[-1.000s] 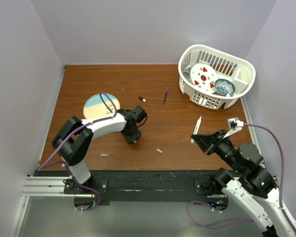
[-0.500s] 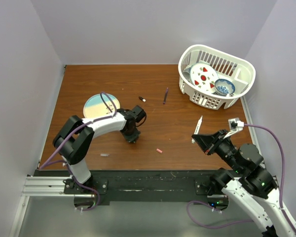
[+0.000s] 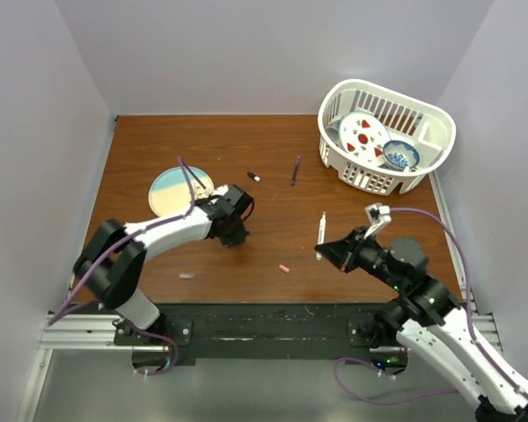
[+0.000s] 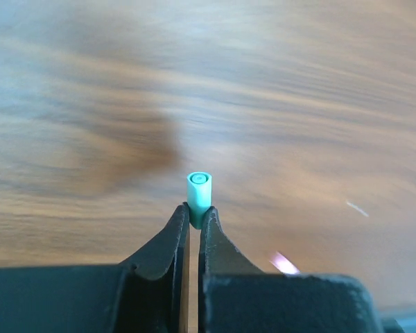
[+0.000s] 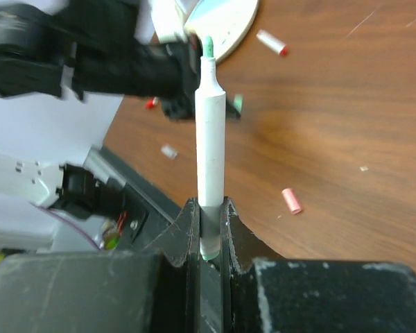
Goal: Insert the pens into the pen caps
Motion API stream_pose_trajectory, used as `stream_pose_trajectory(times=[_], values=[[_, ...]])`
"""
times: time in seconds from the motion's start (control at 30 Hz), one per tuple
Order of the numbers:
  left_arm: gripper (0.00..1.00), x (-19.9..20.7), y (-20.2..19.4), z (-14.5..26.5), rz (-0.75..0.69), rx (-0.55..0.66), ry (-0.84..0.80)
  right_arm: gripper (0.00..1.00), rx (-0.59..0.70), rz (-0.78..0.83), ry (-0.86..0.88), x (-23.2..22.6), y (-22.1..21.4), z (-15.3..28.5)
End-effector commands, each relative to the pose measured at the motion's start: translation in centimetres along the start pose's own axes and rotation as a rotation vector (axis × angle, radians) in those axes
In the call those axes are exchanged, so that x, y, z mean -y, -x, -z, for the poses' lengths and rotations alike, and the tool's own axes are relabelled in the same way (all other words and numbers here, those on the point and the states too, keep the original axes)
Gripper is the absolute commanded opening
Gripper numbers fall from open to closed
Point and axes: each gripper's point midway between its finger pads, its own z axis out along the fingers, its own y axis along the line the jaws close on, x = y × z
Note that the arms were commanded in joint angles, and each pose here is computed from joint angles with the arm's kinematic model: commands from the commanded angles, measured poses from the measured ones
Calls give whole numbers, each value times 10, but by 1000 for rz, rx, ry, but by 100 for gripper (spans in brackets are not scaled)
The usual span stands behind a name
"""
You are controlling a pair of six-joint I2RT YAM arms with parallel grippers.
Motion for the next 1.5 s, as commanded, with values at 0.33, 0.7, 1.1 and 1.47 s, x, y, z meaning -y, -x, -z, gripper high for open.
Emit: stream_pose_trajectory(times=[0.33,0.7,1.1,1.47], values=[[0,125,29,183,-180,276,-1096,0,-136,-5,380,-53,-24,-77],[0,130,21,237,-233,278,-1291,0,-98,28,361,-63,-33,-89],[0,123,23,229,-233,300,-1236,0,-56,29,366,-68,-24,-77],[0,119,14,225,-206,253,-1256,0,-50,40,334,-68,-19,-79]])
